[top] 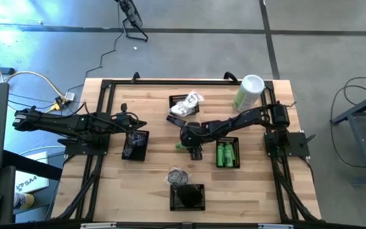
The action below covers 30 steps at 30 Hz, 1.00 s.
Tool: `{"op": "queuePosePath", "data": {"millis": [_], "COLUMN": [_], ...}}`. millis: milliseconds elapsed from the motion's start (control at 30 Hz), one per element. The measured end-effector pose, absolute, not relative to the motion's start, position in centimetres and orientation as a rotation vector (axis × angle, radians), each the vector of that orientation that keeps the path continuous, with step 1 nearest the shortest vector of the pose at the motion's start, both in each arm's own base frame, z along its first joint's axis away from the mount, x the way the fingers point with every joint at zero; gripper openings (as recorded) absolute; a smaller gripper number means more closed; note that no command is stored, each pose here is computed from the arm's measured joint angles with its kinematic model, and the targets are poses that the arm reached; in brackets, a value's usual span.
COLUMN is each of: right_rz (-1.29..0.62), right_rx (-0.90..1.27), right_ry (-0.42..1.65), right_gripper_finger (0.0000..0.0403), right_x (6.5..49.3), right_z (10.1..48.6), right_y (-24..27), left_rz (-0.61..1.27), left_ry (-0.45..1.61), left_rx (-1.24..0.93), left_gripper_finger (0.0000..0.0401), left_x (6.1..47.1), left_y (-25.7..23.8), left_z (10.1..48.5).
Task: Pick & Place Travel size toiletries
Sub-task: Put the green bottle into the middle right black bin
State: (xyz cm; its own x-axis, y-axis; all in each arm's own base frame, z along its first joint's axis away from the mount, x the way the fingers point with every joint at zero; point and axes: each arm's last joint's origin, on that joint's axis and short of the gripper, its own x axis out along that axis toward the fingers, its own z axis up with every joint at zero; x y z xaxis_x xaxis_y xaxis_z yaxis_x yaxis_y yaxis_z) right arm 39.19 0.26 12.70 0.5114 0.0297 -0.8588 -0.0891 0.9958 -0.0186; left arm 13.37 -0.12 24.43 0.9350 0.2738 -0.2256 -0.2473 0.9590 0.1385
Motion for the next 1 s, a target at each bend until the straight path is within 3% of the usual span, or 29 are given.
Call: {"op": "queuePosePath", "data": {"millis": [433,700,1000], "right_rz": [-0.099,-0.216,-0.393], "right_rx": [0.130,0.342,0.404], "right_ry": [0.921,0.987,1.124], "right_gripper_finger": [0.0172,0.0173,0.0173], "right_x": [38.1,34.7,29.3], "right_z": [18.1,22.1,25.7], "right_y": [0.1,0.4,1.9], "left_rz": [0.267,0.266,0.266], "left_ry": [0.246,0.253,0.263], "left_rx": [0.108,0.110,0.112], "left_gripper_finger": [0.0010,0.0010,0.0010], "left_x": [13.4,13.4,13.4], "left_y": [-0.1,-0.1,-0.1], "left_z": [24.4,24.4,24.3]}}
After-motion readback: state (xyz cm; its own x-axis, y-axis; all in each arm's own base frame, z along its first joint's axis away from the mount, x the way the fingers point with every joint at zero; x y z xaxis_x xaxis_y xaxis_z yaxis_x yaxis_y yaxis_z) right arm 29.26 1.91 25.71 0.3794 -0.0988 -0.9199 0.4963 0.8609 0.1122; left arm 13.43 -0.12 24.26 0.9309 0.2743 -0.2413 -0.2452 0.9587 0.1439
